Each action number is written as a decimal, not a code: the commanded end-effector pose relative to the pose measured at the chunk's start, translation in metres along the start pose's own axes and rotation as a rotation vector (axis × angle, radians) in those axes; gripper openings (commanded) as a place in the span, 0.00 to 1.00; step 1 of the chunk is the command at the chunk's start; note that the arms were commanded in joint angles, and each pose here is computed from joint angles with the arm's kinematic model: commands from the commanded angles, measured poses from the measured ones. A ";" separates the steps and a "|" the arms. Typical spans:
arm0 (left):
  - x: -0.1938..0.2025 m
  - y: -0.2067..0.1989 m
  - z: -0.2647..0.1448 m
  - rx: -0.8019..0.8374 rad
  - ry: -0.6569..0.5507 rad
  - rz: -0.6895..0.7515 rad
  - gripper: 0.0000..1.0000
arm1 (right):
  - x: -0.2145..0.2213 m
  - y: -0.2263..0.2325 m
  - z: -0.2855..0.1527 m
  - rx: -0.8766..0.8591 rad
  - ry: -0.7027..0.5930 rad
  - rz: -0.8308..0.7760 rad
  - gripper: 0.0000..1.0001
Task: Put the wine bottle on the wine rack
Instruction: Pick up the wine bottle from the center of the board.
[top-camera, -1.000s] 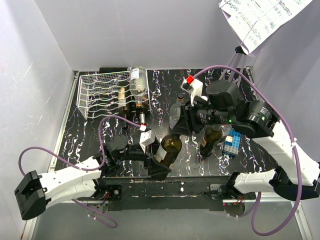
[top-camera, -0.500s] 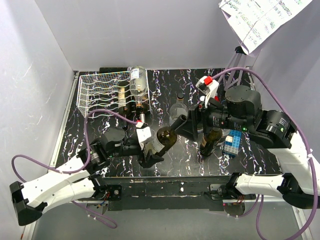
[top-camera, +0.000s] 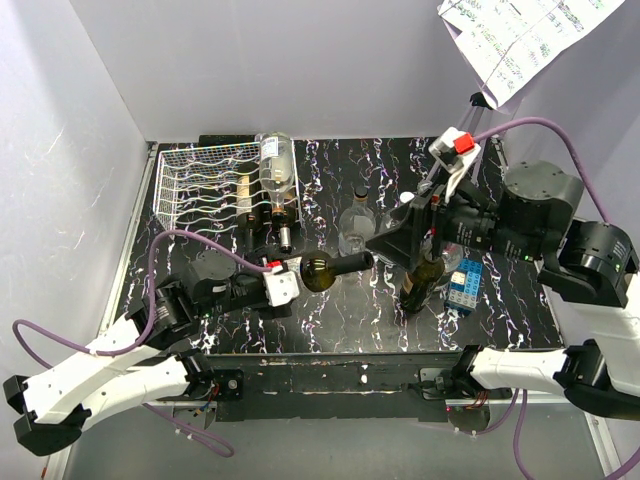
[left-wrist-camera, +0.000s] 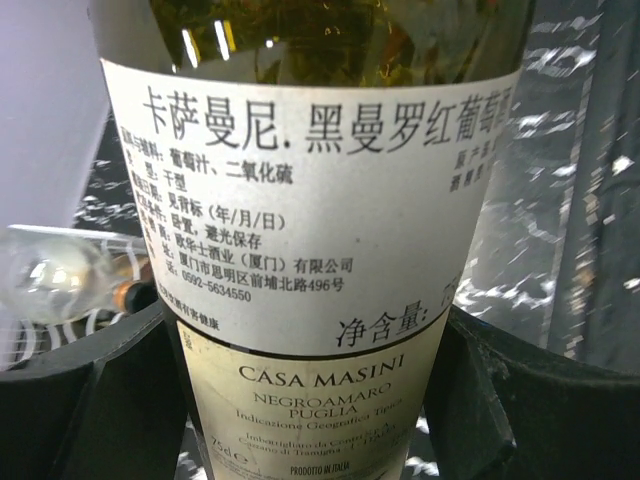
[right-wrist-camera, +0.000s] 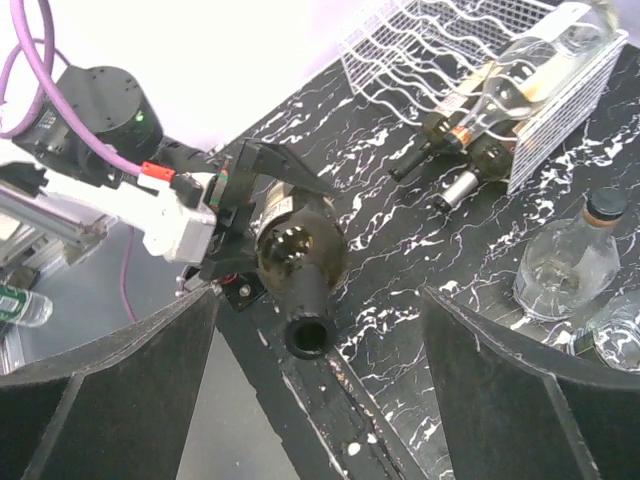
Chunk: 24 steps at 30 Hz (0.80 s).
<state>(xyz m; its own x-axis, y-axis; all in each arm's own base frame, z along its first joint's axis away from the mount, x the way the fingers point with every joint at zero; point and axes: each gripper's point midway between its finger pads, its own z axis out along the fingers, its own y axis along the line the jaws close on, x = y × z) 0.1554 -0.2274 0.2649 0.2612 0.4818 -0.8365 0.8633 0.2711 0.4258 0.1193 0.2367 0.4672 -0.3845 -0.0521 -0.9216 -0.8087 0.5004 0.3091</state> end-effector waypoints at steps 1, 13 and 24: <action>-0.020 0.039 -0.009 -0.143 -0.032 0.260 0.00 | 0.021 0.007 0.020 -0.063 0.145 -0.039 0.89; -0.018 0.048 0.000 -0.175 -0.029 0.452 0.00 | 0.099 -0.008 0.059 -0.098 0.459 -0.062 0.85; -0.010 0.049 0.007 -0.164 0.012 0.483 0.00 | 0.144 -0.014 0.074 -0.103 0.576 -0.012 0.76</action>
<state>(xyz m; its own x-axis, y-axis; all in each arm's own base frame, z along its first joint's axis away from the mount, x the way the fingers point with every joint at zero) 0.1908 -0.2173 0.2541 0.5539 0.6476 -0.5233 0.6452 0.0634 0.7614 0.1107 0.2798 0.3109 -0.5423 -0.5490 -0.6360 -0.8347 0.4382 0.3335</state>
